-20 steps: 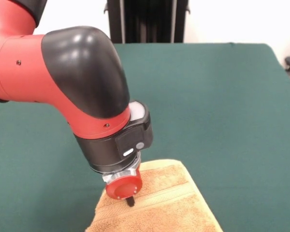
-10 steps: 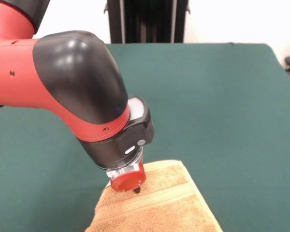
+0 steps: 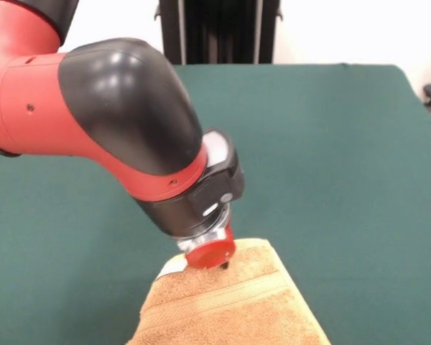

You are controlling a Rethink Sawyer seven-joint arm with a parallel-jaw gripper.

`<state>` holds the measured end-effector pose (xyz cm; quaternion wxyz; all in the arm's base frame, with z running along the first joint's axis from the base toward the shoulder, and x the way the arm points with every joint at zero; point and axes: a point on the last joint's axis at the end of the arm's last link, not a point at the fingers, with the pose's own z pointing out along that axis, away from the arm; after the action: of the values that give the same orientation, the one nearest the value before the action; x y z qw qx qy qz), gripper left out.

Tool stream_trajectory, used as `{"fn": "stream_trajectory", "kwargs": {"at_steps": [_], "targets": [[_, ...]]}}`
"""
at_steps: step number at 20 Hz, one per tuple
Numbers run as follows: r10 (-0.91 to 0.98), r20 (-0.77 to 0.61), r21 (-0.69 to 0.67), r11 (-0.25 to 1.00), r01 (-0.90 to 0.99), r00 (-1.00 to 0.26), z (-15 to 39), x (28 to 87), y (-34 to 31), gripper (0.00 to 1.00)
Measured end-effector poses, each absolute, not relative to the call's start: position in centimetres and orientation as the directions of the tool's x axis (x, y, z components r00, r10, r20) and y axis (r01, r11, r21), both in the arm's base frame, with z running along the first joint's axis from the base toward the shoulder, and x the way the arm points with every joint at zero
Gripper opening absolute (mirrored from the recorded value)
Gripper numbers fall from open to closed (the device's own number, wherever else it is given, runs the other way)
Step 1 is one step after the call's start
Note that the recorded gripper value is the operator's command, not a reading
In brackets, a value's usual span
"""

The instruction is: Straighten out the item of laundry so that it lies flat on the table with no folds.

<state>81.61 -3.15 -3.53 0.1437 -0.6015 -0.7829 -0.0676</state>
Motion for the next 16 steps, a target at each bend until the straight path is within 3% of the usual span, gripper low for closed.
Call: {"fn": "stream_trajectory", "kwargs": {"at_steps": [7,16], "targets": [[0.898,0.338,-0.116,0.335,0.935,-0.28,-3.1,78.1,1.2,0.0],[0.897,0.305,-0.059,0.354,0.933,-0.321,-5.5,75.3,4.3,0.0]]}}
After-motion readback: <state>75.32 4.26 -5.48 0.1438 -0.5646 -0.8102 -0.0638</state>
